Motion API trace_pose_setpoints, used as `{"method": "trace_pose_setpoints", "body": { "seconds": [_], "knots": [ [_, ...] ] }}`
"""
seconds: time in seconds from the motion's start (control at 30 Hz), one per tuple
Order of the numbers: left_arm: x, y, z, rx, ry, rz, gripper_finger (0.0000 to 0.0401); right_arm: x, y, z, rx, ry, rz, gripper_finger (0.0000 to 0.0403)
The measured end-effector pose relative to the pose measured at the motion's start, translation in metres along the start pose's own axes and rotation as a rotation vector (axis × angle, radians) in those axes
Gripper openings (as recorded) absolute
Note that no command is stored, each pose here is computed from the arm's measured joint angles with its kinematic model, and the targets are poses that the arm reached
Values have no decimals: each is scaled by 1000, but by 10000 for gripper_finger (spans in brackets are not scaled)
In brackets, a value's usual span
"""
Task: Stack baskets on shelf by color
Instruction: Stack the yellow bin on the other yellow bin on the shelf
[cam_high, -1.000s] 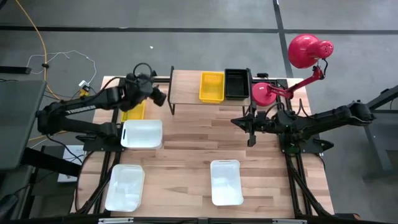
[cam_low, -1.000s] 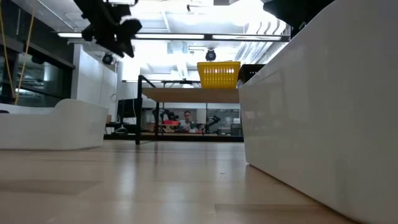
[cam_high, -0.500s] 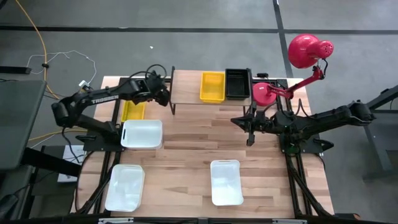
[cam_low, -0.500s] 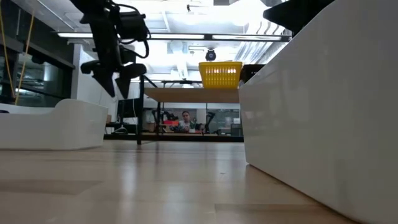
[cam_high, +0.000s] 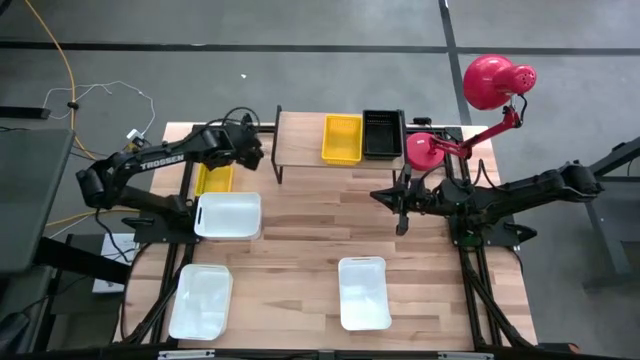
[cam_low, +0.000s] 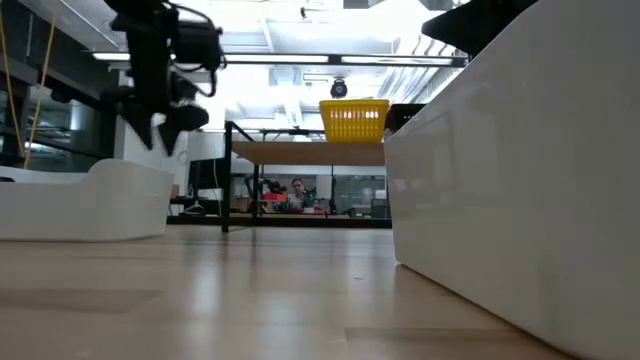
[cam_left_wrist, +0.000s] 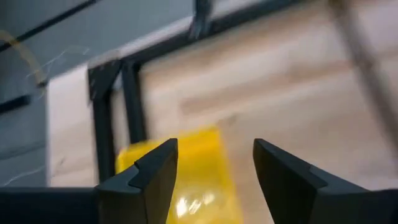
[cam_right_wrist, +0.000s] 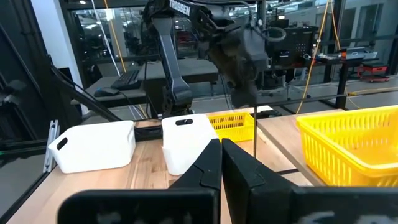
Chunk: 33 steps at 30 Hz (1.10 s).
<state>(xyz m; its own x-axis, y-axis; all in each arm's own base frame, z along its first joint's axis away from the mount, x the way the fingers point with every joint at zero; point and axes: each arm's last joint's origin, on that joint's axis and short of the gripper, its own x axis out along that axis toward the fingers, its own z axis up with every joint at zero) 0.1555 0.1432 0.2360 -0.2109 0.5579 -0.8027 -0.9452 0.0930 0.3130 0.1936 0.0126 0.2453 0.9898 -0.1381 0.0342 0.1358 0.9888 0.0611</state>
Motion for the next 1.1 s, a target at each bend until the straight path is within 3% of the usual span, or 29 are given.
{"method": "trace_pose_setpoints", "body": {
  "seconds": [0.13, 0.37, 0.6, 1.1],
  "knots": [
    [6, 8, -10, -51, 10, 20, 189, 1, 0, -1, -1, 3, -2, 0],
    [32, 10, -26, -65, 153, -4, 171, 1, 0, -1, -1, 4, -5, 0],
    [37, 3, -21, -97, 168, -113, 154, 1, 0, -1, -1, 4, -5, 0],
    [37, 2, -21, -116, 182, -128, 148, 1, 0, -1, -1, 4, -5, 0]
  ]
}}
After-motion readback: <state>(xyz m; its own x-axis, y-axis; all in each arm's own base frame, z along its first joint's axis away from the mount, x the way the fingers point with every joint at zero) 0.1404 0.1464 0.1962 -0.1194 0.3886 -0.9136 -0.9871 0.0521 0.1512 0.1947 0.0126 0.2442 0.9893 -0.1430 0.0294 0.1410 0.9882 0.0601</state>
